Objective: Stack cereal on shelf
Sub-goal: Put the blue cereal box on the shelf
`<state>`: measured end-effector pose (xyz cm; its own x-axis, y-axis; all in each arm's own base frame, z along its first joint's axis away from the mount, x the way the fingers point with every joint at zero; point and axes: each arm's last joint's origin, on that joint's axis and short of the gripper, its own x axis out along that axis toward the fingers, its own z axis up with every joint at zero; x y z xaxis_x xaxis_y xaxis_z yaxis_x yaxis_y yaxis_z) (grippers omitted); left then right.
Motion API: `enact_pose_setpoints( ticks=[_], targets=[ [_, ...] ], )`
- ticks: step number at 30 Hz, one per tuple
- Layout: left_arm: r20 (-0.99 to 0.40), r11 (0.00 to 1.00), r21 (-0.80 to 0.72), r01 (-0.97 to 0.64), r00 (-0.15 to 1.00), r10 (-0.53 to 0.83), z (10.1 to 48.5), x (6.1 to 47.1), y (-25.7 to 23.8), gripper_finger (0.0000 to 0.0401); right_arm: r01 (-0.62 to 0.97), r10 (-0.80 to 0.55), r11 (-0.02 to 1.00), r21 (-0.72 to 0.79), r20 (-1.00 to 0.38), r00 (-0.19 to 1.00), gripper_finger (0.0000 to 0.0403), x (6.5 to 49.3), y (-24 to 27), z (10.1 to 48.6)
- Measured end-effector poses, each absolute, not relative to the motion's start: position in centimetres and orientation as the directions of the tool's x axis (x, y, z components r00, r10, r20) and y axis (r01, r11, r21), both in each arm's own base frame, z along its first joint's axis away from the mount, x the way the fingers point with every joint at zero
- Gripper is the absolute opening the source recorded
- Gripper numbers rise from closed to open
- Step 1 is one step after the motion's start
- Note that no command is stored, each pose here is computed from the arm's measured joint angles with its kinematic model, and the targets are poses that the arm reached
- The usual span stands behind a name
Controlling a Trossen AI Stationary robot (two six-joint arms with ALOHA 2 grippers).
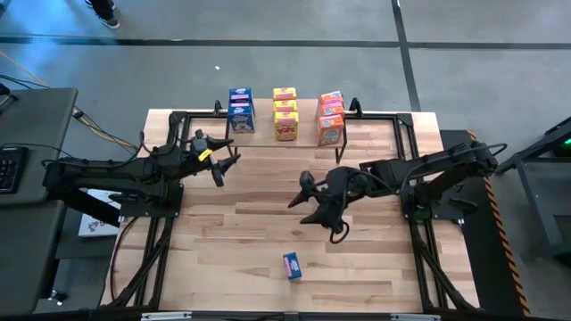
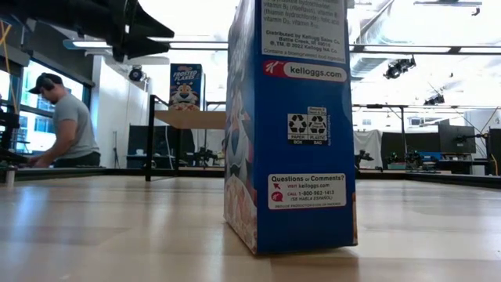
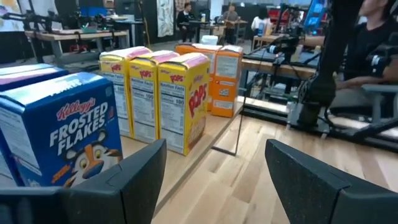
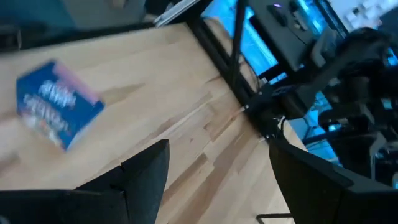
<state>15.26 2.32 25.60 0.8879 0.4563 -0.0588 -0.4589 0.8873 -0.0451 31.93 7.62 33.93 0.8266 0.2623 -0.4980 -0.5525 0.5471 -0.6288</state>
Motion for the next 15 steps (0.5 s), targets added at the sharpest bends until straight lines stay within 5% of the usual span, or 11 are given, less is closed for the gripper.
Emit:
enact_pose_setpoints(
  ticks=[8,15],
  targets=[
    [-0.028,0.885,-0.089,-0.457,0.889,0.456,25.9,15.3,2.3,0.0264,-0.443,0.285,0.821,-0.361,-0.414,0.865,0.027,31.9,8.1,37.1],
    [-0.029,0.885,-0.09,-0.457,0.889,0.456,25.9,15.3,2.3,0.0264,-0.359,0.327,0.931,-0.066,-0.286,0.901,0.027,31.9,9.6,38.9]
  ],
)
